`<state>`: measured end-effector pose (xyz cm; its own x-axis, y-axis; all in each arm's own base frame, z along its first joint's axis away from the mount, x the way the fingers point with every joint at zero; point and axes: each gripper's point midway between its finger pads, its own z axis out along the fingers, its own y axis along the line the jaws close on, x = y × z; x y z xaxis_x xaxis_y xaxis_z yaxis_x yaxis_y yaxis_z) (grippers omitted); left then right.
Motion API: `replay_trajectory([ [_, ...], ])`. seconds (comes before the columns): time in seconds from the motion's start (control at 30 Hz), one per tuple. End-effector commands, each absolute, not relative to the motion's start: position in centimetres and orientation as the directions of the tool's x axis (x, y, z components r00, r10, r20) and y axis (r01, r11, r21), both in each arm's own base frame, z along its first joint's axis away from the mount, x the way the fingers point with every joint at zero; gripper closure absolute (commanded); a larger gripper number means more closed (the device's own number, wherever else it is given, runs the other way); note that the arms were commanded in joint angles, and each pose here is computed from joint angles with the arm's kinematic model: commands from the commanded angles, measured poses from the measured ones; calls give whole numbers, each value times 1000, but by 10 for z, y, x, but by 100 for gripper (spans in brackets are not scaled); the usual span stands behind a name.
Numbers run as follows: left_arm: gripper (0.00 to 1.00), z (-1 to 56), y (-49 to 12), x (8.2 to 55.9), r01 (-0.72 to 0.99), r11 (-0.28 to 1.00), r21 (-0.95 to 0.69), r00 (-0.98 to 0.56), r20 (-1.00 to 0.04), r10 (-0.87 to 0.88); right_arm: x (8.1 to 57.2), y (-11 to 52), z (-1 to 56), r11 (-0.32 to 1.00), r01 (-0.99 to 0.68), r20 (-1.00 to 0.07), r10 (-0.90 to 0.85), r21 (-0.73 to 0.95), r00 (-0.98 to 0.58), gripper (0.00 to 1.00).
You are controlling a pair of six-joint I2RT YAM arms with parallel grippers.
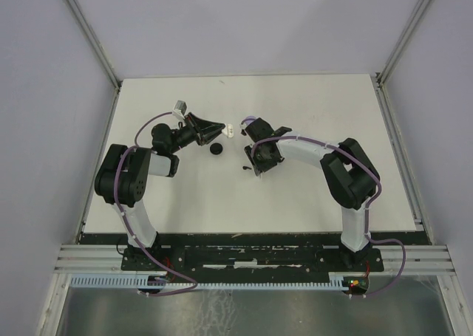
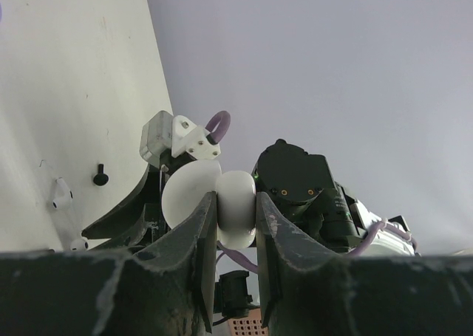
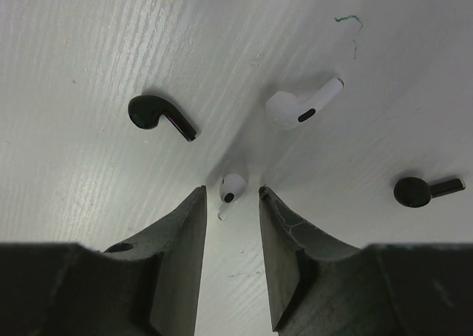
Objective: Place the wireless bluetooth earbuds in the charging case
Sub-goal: Pick up the earbud from the center of the board.
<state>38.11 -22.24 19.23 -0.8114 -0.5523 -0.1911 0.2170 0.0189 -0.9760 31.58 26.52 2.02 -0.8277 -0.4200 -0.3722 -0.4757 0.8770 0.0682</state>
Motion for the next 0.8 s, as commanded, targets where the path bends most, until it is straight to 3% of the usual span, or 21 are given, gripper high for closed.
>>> replay_trajectory([
  [0.0, 97, 201, -221, 376, 249, 3, -968, -816, -212, -538, 327, 277, 30, 871, -485, -416, -413, 82, -810, 58],
  [0.77, 97, 201, -219, 375, 247, 6, -969, -815, -211, -540, 329, 280, 24, 873, -481, -397, -414, 80, -819, 63],
])
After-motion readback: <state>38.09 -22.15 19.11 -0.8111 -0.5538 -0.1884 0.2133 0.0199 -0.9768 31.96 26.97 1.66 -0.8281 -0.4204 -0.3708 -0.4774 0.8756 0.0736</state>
